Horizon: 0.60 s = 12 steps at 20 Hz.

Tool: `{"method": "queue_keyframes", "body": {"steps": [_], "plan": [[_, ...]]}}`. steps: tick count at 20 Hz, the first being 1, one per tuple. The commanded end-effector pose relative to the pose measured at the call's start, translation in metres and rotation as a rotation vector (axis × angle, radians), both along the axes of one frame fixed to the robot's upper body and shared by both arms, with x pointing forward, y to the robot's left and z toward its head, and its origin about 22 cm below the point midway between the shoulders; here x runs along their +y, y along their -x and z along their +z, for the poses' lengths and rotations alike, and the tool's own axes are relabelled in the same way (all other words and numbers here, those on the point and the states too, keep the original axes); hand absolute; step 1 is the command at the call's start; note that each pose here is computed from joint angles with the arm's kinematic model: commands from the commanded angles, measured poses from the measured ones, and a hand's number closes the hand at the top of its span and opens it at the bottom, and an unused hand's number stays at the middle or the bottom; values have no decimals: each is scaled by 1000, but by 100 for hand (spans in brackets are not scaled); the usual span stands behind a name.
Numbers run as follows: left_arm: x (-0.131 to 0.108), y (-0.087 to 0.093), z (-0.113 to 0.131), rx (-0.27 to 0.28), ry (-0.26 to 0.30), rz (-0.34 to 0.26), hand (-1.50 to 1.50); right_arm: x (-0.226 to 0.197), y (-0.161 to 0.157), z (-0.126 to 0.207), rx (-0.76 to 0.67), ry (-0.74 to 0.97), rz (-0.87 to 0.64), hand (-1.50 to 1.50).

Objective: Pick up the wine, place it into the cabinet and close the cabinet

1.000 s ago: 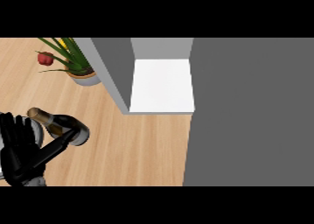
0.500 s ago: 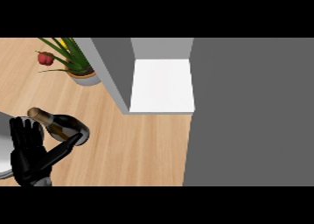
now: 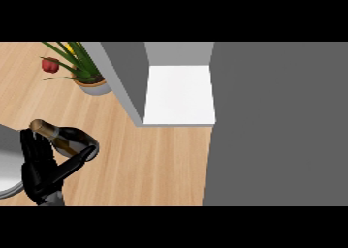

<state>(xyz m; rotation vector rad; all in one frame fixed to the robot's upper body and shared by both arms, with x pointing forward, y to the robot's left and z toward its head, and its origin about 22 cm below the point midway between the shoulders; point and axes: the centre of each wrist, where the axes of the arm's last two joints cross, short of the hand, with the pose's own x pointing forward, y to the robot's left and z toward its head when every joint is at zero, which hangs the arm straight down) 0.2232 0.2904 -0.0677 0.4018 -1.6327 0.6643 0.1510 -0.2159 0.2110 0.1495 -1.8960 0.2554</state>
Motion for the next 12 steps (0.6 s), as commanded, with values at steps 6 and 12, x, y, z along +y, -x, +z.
{"method": "queue_keyframes", "body": {"steps": [6,12], "plan": [[-7,-5,-23,16,18,-2,-150,-6,30,11,-53,-26,58,-150],[-4,6,-33,12,42,-38,-150,-5,39,9,-46,-7,69,-150]]}}
